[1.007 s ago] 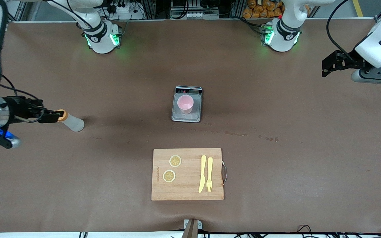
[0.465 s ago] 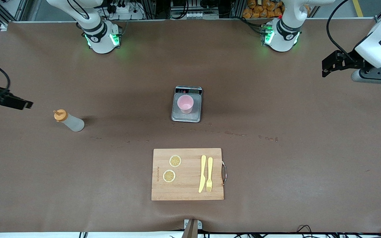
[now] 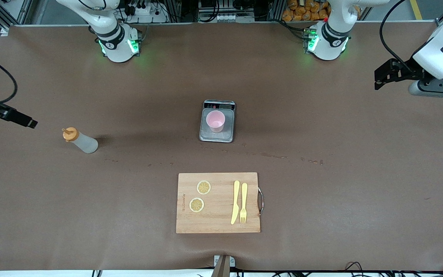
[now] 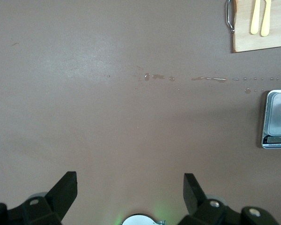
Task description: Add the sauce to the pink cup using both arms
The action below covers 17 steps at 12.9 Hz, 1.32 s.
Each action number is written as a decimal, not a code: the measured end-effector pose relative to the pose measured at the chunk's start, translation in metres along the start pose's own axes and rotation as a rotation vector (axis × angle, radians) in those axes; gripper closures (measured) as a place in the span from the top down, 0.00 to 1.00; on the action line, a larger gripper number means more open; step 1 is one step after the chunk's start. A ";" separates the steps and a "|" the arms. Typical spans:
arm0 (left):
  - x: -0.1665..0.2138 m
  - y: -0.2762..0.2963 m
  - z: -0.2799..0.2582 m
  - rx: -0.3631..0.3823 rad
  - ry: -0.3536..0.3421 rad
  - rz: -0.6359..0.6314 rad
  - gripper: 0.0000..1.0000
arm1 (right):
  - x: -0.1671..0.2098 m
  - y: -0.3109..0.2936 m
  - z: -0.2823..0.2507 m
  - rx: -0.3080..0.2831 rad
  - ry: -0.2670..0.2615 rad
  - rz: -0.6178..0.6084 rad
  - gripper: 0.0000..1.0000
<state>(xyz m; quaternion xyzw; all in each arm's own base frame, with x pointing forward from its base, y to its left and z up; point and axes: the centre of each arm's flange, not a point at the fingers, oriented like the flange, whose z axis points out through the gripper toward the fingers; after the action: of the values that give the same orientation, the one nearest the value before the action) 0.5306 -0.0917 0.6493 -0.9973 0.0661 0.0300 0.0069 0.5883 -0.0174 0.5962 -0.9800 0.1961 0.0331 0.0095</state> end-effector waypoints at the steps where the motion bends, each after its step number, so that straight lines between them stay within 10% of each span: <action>1: 0.000 0.000 0.000 0.000 0.000 0.000 1.00 | -0.002 -0.003 0.004 -0.001 0.004 -0.006 1.00; 17: 0.000 -0.001 0.000 0.000 0.000 -0.003 1.00 | -0.014 0.022 -0.008 -0.008 0.029 -0.063 1.00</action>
<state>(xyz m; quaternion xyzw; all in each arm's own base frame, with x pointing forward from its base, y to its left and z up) 0.5308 -0.0906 0.6493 -0.9974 0.0645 0.0300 0.0069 0.5670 -0.0325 0.6046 -0.9861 0.1652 0.0196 0.0040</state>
